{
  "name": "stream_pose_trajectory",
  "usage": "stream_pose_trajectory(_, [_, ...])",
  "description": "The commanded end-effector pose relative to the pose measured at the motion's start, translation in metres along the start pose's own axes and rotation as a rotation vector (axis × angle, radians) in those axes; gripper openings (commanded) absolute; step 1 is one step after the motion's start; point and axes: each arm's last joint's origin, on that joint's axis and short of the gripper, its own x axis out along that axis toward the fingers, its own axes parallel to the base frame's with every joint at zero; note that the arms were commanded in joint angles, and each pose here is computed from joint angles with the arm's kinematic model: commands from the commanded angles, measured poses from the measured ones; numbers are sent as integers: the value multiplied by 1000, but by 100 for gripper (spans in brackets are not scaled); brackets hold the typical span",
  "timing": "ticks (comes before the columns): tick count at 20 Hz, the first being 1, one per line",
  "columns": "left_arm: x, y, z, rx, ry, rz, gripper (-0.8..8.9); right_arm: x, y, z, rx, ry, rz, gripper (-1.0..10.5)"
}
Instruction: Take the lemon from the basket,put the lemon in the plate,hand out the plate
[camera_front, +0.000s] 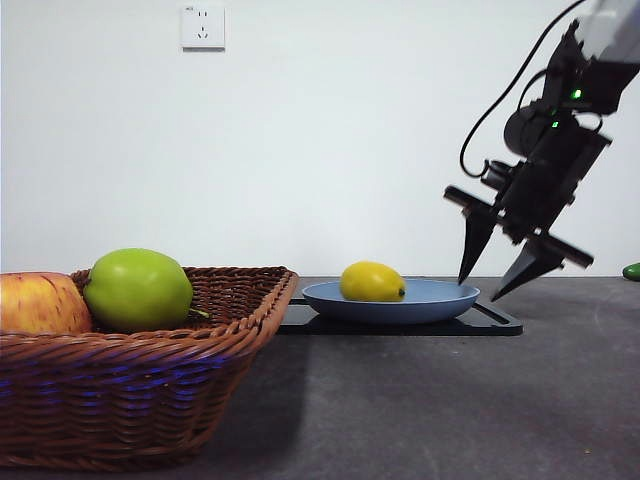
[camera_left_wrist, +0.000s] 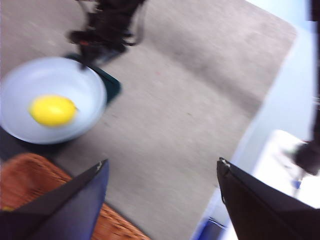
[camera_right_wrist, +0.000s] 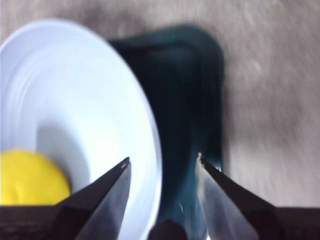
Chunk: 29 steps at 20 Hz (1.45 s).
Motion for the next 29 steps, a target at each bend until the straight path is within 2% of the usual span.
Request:
stream_pose_trajectory(1, [-1,-1,7,73,-44,39,357,-44,21,3,-103,-65,15,232])
stream_pose_trajectory(3, [-1,0,8,132,-55,97,256,-78,35,-4,-154,-85,18,227])
stream_pose_trajectory(5, [-1,2,9,216,-53,147,115,-116,52,-17,-209,-110,27,146])
stream_pose_trajectory(7, [-2,7,9,271,-47,179,-2,-154,71,-35,-269,-126,84,61])
stream_pose_trajectory(10, [-3,21,10,277,-35,226,6,-197,94,-66,-363,-135,103,3])
stream_pose_trajectory(11, [-4,28,10,264,-29,251,6,-207,101,-77,-389,-139,69,3])
stream_pose_trajectory(14, [-9,58,7,186,-4,339,6,-233,127,-106,-476,-230,-139,3])
stream_pose_trajectory(15, [-10,68,5,152,6,343,6,-241,136,-116,-499,-274,-183,3])
stream_pose_trajectory(17, [-11,85,-3,80,3,331,6,-253,152,-139,-546,-381,-217,3])
stream_pose_trajectory(19, [-10,98,-18,20,-23,353,6,-258,161,-161,-581,-493,-210,3])
stream_pose_trajectory(23, [-17,100,-66,-51,-125,413,6,-246,152,-206,-622,-684,-197,3])
stream_pose_trajectory(29, [-33,81,-136,-79,-327,447,6,-196,101,-263,-582,-897,-158,3])
